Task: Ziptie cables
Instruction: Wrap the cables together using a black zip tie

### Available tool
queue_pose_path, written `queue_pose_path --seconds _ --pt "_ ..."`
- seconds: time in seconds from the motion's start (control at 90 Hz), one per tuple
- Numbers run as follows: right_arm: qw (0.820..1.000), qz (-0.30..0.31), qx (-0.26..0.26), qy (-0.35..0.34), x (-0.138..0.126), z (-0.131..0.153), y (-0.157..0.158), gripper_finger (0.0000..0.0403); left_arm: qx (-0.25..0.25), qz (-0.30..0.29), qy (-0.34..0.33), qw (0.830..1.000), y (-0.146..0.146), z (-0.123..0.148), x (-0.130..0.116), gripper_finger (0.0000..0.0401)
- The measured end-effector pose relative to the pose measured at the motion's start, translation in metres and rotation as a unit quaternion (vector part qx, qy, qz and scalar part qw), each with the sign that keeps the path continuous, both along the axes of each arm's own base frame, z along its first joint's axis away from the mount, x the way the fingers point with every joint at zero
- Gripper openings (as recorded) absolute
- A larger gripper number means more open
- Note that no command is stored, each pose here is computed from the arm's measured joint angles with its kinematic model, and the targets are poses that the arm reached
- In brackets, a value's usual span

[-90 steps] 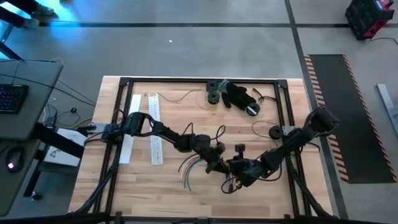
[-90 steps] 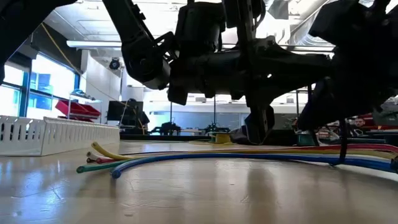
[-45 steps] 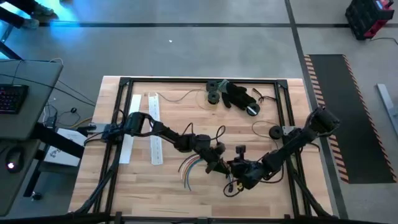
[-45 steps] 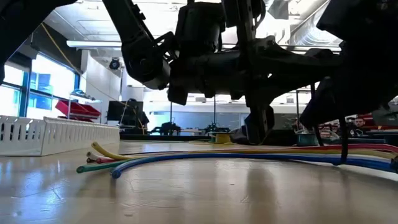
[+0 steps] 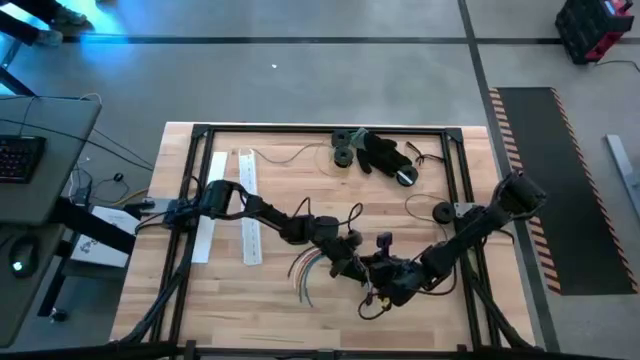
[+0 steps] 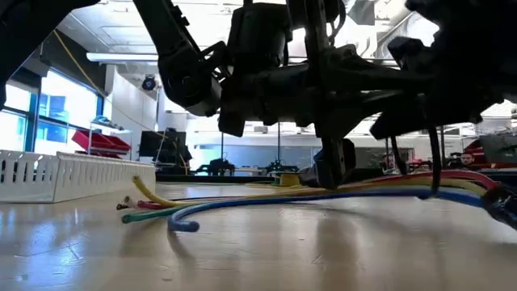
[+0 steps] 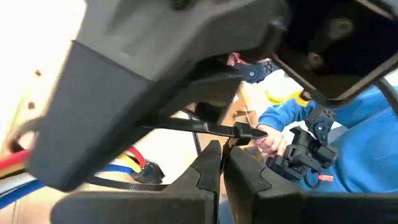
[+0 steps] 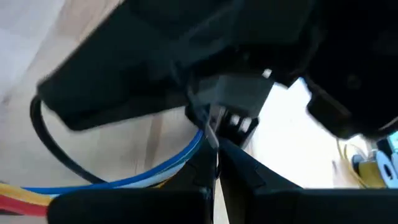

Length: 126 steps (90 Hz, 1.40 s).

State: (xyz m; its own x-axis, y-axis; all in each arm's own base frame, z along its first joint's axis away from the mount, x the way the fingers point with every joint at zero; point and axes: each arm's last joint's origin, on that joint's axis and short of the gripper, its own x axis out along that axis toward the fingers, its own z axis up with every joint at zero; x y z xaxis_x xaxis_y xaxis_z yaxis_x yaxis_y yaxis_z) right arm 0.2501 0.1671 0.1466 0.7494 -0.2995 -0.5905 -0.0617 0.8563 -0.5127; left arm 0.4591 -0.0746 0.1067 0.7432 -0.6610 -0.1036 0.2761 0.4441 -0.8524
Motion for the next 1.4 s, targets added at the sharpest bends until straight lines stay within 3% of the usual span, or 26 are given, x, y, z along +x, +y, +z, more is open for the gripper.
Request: queue_pose_path --seconds 0.467,0.8,1.044,1.4 --pt "1.0 0.014 0.001 -0.011 -0.007 0.002 0.012 0.0 -0.079 0.011 -0.016 0.997 0.004 -0.031 0.001 0.0" --pt "1.0 0.015 0.004 -0.012 -0.007 0.002 0.012 0.0 -0.078 0.012 -0.011 0.997 0.004 -0.033 0.001 0.0" --pt "0.999 -0.007 0.042 -0.02 -0.007 0.002 0.012 0.0002 -0.077 0.016 -0.01 0.997 0.004 -0.034 0.001 0.0" --pt "0.997 -0.025 0.072 -0.021 -0.007 0.001 0.012 0.008 -0.076 0.016 -0.007 0.997 0.004 -0.035 0.001 0.0"
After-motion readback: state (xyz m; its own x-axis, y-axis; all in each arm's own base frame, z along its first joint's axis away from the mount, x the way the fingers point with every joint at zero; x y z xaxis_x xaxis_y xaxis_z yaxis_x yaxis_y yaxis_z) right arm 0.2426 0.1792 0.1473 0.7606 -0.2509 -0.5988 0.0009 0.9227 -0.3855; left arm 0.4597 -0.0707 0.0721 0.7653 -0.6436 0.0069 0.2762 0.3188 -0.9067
